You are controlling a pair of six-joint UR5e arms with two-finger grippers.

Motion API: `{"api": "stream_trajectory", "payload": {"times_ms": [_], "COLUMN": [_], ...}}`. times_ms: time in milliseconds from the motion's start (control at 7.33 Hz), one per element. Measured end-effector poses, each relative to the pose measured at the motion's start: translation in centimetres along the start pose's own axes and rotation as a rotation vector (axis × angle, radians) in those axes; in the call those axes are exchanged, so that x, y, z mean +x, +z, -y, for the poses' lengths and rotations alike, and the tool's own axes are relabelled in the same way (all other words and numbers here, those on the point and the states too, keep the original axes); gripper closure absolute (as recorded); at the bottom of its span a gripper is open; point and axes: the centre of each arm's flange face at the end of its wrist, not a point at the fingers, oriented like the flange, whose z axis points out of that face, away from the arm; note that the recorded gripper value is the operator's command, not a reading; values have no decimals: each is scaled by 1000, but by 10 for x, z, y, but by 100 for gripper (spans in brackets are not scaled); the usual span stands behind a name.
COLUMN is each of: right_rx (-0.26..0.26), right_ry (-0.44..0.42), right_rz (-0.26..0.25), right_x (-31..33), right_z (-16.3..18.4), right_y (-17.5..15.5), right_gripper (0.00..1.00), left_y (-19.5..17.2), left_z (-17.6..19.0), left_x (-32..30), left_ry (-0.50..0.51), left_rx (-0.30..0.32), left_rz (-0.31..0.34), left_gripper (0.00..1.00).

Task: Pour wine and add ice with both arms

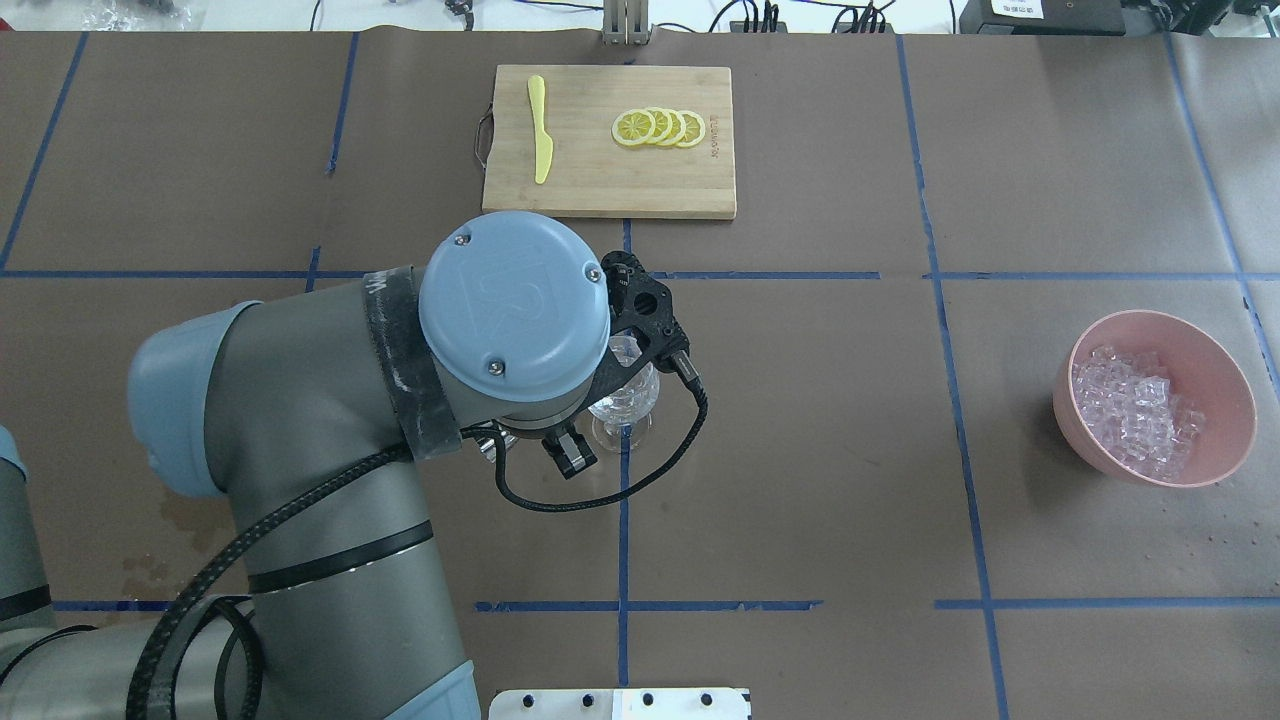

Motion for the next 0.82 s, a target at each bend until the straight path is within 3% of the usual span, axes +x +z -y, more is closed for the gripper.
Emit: {"api": "stream_trajectory", "payload": {"times_ms": [818], "right_rx": [-1], "right_ry": [0], "right_rz": [0], "right_x": [0], "right_z": [0], "right_y": [1], "right_gripper": [0], "left_y": [6], "left_z": [0], "left_x": [-1], "left_ry": [-2], "left_rx": [-21], "left_rz": [6], "left_gripper": [100]}}
